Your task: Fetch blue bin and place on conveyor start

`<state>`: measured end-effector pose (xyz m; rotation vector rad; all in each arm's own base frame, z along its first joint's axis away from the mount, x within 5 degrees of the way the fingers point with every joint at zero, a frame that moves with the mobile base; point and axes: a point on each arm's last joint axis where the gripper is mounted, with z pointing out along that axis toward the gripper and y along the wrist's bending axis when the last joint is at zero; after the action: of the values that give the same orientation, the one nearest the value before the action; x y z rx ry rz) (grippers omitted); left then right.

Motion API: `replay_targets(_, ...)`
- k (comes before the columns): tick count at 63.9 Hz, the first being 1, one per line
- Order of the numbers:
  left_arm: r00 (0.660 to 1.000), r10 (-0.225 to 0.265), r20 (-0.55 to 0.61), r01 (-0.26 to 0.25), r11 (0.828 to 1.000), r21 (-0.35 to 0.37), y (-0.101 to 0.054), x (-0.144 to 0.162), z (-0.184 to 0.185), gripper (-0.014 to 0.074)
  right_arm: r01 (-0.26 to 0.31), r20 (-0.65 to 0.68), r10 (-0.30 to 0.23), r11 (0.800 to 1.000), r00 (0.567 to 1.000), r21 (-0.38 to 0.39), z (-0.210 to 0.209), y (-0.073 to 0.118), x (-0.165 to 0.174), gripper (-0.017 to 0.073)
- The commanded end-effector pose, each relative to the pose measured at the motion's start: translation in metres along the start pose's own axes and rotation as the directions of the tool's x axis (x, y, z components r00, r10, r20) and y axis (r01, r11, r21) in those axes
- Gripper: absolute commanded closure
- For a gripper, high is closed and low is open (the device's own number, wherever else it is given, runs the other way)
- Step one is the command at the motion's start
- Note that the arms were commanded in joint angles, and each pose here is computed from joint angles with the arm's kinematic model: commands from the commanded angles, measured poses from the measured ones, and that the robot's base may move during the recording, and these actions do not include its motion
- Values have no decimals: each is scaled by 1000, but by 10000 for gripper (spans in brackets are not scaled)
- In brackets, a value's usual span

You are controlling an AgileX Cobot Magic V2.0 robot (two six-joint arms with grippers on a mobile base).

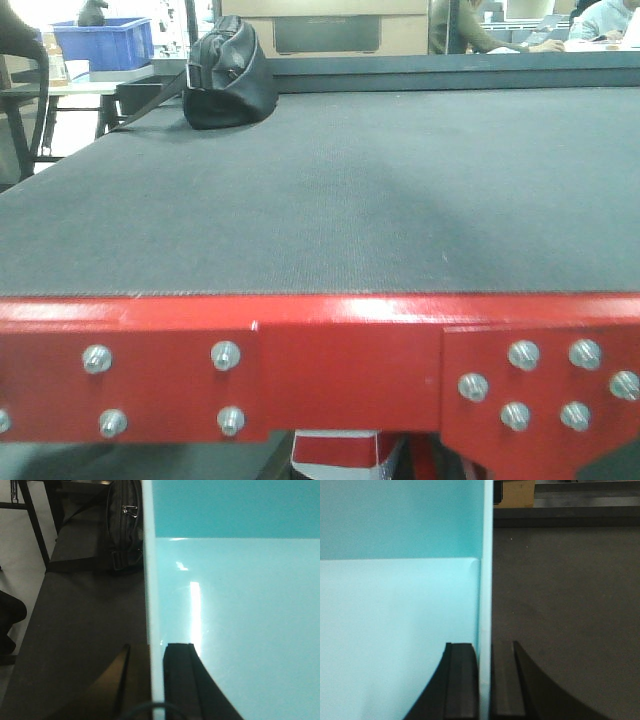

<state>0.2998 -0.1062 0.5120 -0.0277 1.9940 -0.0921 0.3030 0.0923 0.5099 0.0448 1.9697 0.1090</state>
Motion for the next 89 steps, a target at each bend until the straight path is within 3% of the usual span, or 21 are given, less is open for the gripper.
replay_targets(1,998,8,65,-8,1000,9,2,-8,-11,705,14,57,-15,1000,998,2,-7,-3,-8,721)
replay_targets(89,998,8,65,-8,1000,9,2,-8,-11,705,13,62,-13,1000,998,-2,-8,-3,-8,721)
